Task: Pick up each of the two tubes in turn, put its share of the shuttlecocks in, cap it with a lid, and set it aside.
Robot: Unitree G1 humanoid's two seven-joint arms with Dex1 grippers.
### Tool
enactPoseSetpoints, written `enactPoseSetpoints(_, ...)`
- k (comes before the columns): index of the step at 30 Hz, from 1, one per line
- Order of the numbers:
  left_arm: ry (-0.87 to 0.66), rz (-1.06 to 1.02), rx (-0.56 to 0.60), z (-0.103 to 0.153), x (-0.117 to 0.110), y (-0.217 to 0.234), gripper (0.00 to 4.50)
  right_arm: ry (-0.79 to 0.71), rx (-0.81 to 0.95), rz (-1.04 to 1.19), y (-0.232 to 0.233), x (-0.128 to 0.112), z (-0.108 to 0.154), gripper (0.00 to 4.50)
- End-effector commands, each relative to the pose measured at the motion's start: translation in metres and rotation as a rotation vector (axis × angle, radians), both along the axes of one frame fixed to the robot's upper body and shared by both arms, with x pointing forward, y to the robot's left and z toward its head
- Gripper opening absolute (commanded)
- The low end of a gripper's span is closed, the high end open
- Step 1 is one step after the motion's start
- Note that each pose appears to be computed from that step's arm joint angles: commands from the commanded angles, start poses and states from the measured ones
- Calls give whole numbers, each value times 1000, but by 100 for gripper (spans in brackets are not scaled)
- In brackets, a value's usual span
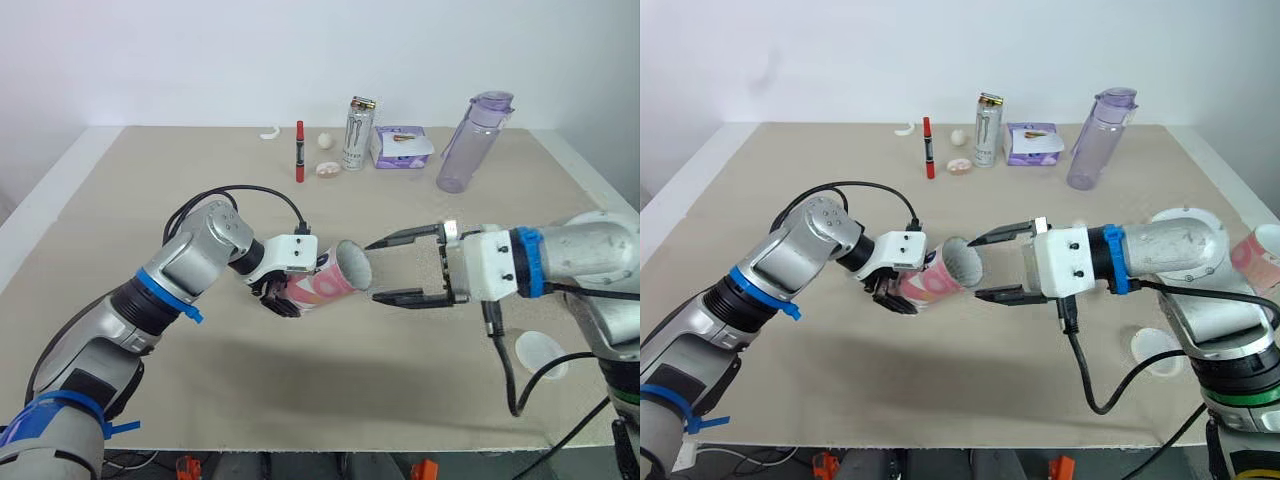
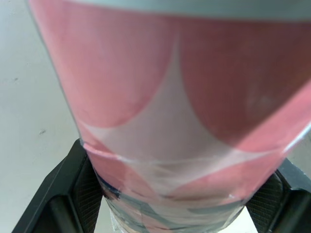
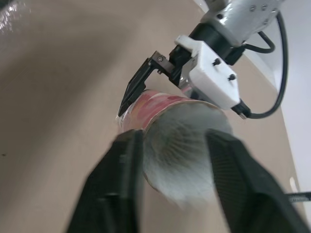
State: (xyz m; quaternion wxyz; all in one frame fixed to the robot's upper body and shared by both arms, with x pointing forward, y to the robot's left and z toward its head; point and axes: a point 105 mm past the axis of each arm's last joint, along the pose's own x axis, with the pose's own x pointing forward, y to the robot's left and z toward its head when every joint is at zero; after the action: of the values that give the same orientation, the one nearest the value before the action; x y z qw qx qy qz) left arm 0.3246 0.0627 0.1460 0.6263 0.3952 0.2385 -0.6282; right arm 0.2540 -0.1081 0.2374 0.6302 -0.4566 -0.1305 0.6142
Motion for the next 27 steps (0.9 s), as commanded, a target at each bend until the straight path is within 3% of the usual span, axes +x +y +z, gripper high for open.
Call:
enactPoseSetpoints(1,-4,20,24,-6,4,1,361,116,155,-92,-17,-3,38,403)
enactPoseSetpoints(2,-5,19,24,-6,4,1,361,154,171,-131,-23,1,40,424)
enactPoseSetpoints(6,-4,13,23,-7,4,-1,361,255,245,-246,-36,25,38,424)
enactPoseSetpoints(7,-4,12,23,-7,3,-1,361,278,228,-249,-35,27,33,366)
enactPoseSetpoints(9,-2,12,22,-8,3,-1,361,291,155,-242,-30,29,21,340)
enactPoseSetpoints(11,-2,14,21,-7,4,-1,361,315,116,-219,-22,28,13,250)
enactPoseSetpoints(13,-3,19,17,-7,4,0,361,342,92,-187,-8,28,5,218)
enactPoseSetpoints(16,-4,21,16,-8,4,0,361,333,42,-150,7,31,-3,91)
enactPoseSetpoints(19,-4,21,15,-8,4,-1,361,328,-16,-130,18,35,-12,11)
enactPoseSetpoints(27,-6,20,7,-10,4,-4,361,243,-202,-118,47,54,-43,11)
